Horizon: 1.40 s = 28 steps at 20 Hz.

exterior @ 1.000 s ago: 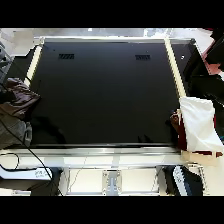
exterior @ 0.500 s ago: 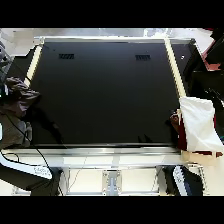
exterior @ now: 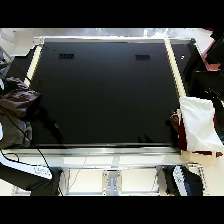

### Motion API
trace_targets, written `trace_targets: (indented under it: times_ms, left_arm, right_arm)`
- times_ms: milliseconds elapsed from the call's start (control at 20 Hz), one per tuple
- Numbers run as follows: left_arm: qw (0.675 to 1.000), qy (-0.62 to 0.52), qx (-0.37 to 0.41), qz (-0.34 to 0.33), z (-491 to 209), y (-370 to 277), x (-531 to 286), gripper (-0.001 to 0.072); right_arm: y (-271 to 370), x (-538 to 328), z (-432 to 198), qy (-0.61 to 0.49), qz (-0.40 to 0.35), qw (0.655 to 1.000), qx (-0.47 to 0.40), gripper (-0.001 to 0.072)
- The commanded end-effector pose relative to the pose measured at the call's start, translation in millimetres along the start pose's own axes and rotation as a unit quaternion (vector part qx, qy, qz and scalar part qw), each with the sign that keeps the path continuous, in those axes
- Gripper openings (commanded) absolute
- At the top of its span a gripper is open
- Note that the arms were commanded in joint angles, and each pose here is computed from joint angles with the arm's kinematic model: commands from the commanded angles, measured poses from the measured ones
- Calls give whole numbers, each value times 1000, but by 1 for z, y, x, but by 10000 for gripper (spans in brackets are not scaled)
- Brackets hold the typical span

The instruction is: Fold the shirts.

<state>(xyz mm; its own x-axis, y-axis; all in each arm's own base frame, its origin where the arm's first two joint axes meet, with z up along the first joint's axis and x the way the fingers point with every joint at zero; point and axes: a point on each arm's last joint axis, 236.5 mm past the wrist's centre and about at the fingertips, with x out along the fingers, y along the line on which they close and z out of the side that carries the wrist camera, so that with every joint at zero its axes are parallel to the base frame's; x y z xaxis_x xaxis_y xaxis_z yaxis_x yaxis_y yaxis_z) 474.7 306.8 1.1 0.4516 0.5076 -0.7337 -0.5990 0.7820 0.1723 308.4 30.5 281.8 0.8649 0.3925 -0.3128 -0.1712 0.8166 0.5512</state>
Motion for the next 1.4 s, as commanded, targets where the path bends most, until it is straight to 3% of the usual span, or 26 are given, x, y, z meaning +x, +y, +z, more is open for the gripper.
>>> trace_targets:
  times_ms: [0, 300, 400, 500, 550, 600, 800, 1000, 1150, 1350]
  left_arm:
    - [999, -10, -23, -23, 5, -11, 2, 708]
    - [998, 46, -29, -25, -37, -19, 42, 690]
    - [997, 60, -49, -19, -49, -13, 55, 584]
    - [995, 63, -78, -15, -52, -7, 60, 544]
    - [995, 55, -81, -16, -48, -5, 59, 207]
    - [996, 45, -78, -18, -41, -5, 56, 17]
    - [997, -12, -77, -29, 8, -4, 8, 13]
    - [983, -140, -81, -92, 92, -28, -130, 13]
    - [948, -228, -46, -217, 121, -85, -270, 12]
    - [872, -237, -8, -428, 81, -171, -436, 12]
  right_arm:
    - [0, 0, 0, 0, -1, 1000, 0, 562]
    - [0, 0, 0, 0, 0, 1000, 0, 562]
    - [0, 0, 0, 0, 0, 1000, 0, 562]
    - [0, 0, 0, 0, 0, 1000, 0, 562]
    - [0, 0, 0, -1, 0, 1000, 0, 561]
    - [-1, 0, 2, -4, -1, 1000, 0, 561]
    - [-3, -1, 16, -34, -6, 999, 2, 561]
    - [-8, -1, 22, -47, -17, 999, -6, 561]
    - [-17, -3, 34, -72, -36, 997, -12, 562]
    - [-30, -5, 38, -78, -67, 994, -49, 561]
